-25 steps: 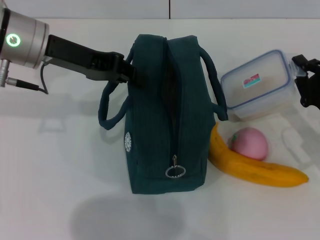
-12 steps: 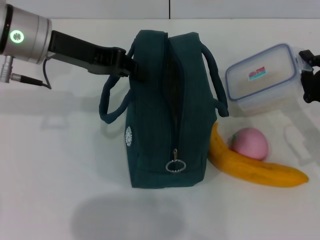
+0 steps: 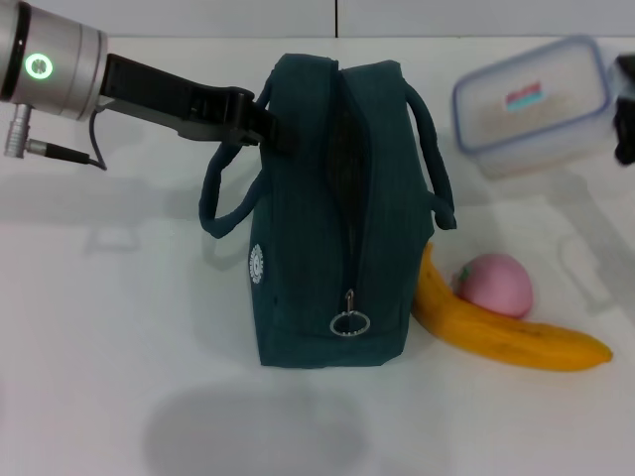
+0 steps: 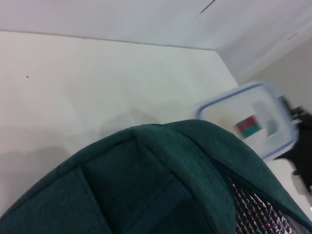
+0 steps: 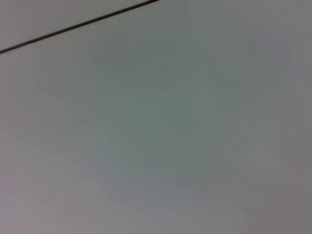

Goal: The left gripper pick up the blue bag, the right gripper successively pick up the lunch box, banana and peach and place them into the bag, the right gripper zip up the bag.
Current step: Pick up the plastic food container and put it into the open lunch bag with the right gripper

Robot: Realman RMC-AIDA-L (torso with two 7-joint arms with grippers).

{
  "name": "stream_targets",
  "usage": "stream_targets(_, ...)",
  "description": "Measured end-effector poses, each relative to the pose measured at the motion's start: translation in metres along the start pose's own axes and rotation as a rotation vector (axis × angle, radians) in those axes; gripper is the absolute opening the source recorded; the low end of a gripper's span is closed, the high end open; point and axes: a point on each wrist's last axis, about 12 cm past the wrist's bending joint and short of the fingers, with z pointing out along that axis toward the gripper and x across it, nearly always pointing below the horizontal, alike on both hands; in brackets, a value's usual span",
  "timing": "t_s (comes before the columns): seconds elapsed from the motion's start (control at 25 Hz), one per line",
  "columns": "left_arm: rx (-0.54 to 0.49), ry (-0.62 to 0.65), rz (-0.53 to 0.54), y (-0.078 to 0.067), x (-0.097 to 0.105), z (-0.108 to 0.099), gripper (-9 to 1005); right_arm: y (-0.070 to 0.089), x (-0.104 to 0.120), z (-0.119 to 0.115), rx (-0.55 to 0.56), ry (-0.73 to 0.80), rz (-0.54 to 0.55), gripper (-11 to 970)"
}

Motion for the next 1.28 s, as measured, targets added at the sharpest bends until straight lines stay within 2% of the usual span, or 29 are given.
stream_targets(0.36, -0.004, -0.009, 0.013, -0.002, -0.006, -0.001, 50, 0.040, 0.003, 0.018, -0.300, 0.053, -0.020, 92)
stream_targets(0.48, -0.004, -0.015, 0.019, -0.004, -0.009, 0.001, 50, 0.048, 0.006, 0.032, -0.342, 0.079, -0.026, 91)
stream_targets(0.68, 0.009, -0.013, 0.031, -0.010, -0.014, 0.008, 50, 0.055, 0.026, 0.068, -0.353, 0.176, -0.027, 91)
stream_targets(0.8, 0.014, -0.011, 0.041, -0.013, -0.017, 0.012, 50, 0.055, 0.038, 0.082, -0.334, 0.236, -0.040, 91)
stream_targets(0.84, 0.014, -0.012, 0.043, -0.014, -0.017, 0.012, 50, 0.050, 0.046, 0.087, -0.301, 0.266, -0.045, 91)
stream_targets(1.0, 0.006, -0.025, 0.042, -0.013, -0.018, 0.013, 50, 0.043, 0.051, 0.088, -0.260, 0.278, -0.056, 91)
stream_targets(1.04, 0.003, -0.025, 0.041, -0.012, -0.018, 0.013, 50, 0.035, 0.052, 0.083, -0.211, 0.280, -0.066, 91)
stream_targets(1.28, -0.004, -0.031, 0.038, -0.009, -0.016, 0.010, 50, 0.020, 0.049, 0.060, -0.139, 0.270, -0.060, 91)
